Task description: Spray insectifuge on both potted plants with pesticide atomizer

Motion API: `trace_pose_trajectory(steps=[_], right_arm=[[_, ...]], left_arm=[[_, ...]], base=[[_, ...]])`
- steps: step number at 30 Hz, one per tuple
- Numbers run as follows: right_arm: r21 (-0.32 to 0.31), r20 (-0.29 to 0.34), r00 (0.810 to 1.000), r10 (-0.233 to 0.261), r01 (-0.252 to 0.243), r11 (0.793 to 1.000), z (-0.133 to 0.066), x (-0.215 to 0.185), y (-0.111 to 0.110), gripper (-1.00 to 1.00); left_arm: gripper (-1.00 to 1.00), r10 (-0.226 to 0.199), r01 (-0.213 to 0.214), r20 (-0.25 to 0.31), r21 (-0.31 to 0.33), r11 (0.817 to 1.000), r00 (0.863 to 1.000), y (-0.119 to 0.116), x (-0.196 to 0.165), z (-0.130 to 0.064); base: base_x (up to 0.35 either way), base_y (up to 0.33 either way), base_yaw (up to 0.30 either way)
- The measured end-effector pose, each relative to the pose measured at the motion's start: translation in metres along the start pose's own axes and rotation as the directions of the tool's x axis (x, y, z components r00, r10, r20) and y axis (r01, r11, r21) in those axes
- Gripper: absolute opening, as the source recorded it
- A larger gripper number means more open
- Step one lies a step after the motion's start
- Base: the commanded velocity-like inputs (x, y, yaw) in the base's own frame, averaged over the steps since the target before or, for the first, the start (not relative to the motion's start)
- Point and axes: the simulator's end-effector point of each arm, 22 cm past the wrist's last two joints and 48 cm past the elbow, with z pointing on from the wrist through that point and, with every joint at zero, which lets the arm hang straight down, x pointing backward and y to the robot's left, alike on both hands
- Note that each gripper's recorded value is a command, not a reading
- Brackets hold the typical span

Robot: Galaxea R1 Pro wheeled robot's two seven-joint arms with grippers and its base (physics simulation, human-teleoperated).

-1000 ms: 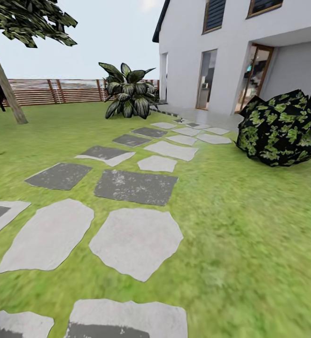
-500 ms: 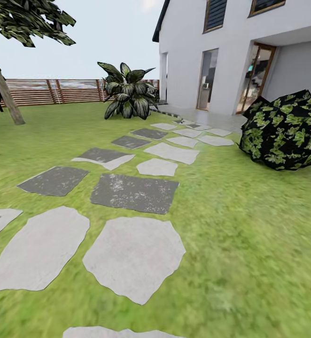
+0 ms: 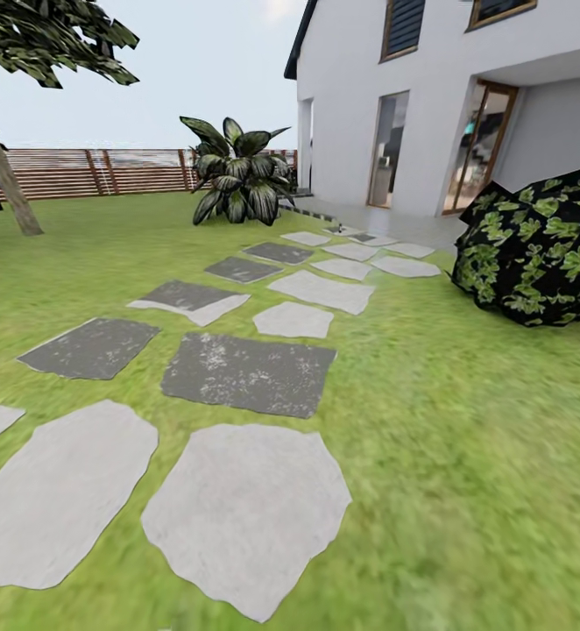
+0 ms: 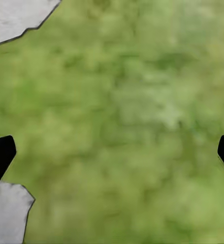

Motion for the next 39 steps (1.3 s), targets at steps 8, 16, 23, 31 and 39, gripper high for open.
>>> trace_pose_trajectory(steps=[8,16,23,31,39], right_arm=[[0.000,0.000,1.000,0.000,0.000,1.000,0.0000,0.0000,-0.0001,1.00],[0.000,0.000,1.000,0.000,0.000,1.000,0.0000,0.0000,-0.0001,1.00],[0.001,0.000,1.000,0.001,-0.001,1.000,0.0000,0.0000,-0.0003,1.00],[0.000,0.000,1.000,0.000,0.000,1.000,0.0000,0.0000,-0.0001,1.00],[0.000,0.000,1.000,0.000,0.000,1.000,0.0000,0.0000,0.0000,1.00]], left_arm=[[1.00,0.000,0.000,0.000,0.000,1.000,1.000,0.0000,0.0000,0.0000],[1.00,0.000,0.000,0.000,0.000,1.000,1.000,0.0000,0.0000,0.0000],[1.00,0.000,0.000,0.000,0.000,1.000,1.000,0.0000,0.0000,0.0000],[1.00,0.000,0.000,0.000,0.000,1.000,1.000,0.0000,0.0000,0.0000],[1.00,0.000,0.000,0.000,0.000,1.000,1.000,0.0000,0.0000,0.0000]], base=[[0.309,0.000,0.000],[0.309,0.000,0.000],[0.309,0.000,0.000],[0.308,0.000,0.000],[0.308,0.000,0.000]])
